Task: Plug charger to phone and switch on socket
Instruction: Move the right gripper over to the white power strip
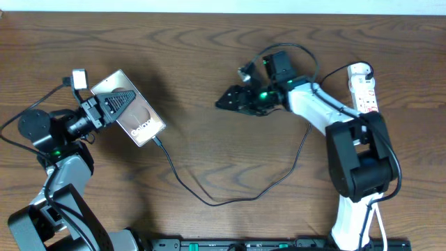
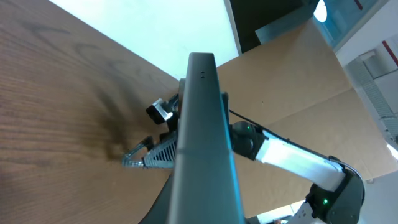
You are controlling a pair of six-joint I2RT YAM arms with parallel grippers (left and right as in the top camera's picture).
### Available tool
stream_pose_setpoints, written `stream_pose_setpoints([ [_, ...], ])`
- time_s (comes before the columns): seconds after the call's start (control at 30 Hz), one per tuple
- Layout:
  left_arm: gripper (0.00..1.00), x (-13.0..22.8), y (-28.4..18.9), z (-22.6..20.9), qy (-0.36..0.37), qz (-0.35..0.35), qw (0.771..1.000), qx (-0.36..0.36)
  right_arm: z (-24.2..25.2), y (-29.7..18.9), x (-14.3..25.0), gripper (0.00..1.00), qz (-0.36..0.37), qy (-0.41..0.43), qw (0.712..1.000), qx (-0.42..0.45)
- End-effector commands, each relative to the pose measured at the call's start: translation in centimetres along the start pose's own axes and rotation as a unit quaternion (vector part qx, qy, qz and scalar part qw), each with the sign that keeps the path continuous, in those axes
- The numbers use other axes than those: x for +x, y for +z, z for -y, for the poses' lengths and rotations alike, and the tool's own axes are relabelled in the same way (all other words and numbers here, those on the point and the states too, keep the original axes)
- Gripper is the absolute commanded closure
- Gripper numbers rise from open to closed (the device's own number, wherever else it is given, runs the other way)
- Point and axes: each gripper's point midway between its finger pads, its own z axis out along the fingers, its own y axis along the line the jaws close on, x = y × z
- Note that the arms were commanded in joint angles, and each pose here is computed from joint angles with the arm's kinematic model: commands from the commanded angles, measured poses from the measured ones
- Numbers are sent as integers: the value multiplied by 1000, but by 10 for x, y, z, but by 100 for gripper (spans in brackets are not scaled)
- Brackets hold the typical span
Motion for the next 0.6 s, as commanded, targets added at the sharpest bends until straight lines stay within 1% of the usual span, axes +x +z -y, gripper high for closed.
stream_pose_setpoints([
  [0.0, 93, 3, -1, 2, 27, 0, 1000, 0, -3, -42, -23, 1, 61, -51, 993, 86],
  [0.07, 93, 4, -1, 1, 25, 0, 1000, 0, -2, -64, -25, 1, 83, -49, 986, 133],
  [0.13, 93, 7, -2, -1, 28, -1, 1000, 0, -12, -89, -25, 1, 108, -54, 979, 167],
  [0.3, 93, 12, -2, -7, 19, 5, 1000, -4, -51, -145, -15, 1, 167, -83, 959, 212],
  [0.4, 93, 14, -2, -14, 16, 20, 1000, -12, -74, -172, -3, 1, 195, -99, 950, 223],
  [0.57, 92, 9, -6, -46, -41, 81, 994, -58, -100, -194, 19, 1, 207, -116, 947, 215],
])
